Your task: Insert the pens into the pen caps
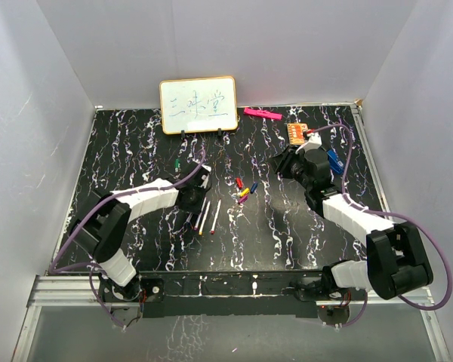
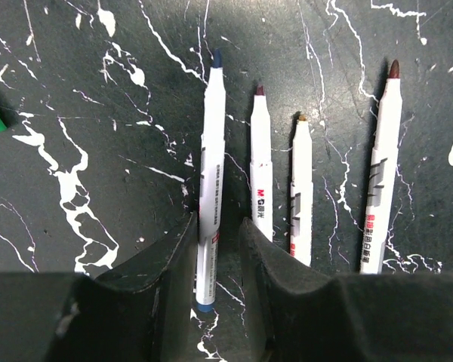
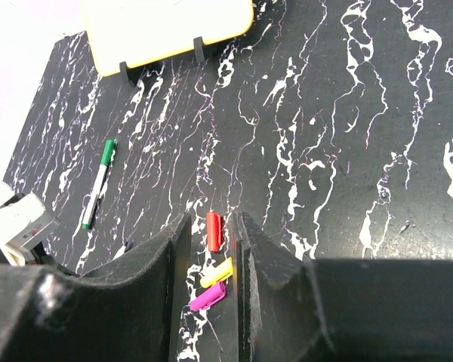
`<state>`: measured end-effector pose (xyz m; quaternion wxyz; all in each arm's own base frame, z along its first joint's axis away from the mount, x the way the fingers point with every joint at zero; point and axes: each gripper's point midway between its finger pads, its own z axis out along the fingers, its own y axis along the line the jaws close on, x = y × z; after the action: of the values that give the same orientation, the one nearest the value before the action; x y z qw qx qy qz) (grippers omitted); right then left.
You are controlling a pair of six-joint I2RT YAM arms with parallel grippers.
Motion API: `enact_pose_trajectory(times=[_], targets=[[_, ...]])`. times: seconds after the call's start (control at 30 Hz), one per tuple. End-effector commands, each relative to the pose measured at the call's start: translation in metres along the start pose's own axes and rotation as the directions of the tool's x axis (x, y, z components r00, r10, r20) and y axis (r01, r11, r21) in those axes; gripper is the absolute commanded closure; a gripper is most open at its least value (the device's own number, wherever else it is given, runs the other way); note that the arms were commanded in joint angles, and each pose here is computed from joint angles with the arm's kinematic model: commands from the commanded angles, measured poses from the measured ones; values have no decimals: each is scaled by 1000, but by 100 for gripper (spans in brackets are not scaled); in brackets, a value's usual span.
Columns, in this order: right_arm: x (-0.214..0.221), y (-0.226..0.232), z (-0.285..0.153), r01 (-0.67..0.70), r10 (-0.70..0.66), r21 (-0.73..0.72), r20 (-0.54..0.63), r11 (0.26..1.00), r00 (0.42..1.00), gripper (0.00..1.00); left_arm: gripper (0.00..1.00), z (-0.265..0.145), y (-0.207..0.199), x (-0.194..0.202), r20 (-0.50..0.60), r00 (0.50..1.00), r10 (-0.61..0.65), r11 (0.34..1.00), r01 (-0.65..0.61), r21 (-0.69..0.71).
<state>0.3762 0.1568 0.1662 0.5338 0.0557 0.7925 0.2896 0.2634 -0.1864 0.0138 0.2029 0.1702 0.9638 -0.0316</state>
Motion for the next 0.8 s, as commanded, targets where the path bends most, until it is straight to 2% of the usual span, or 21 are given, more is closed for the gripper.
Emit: enact_pose_trajectory(times=[0.0, 0.17, 0.43, 0.77], targets=[[-22, 9, -7, 9, -6, -27, 79, 1000, 997, 73, 73, -5, -2, 31, -151, 988, 35, 999, -32, 22], [-25, 9, -9, 6, -4, -20, 94, 1000, 996, 74, 68, -9, -4, 37, -192, 981, 42, 999, -36, 32], [-19, 5, -10, 2, -1, -11, 84, 1000, 996, 74, 67, -8, 10, 47, -254, 965, 60, 997, -71, -35], [-15, 5, -9, -3, 4, -20, 73, 1000, 997, 75, 68, 2, 12, 46, -269, 960, 80, 994, -95, -45]])
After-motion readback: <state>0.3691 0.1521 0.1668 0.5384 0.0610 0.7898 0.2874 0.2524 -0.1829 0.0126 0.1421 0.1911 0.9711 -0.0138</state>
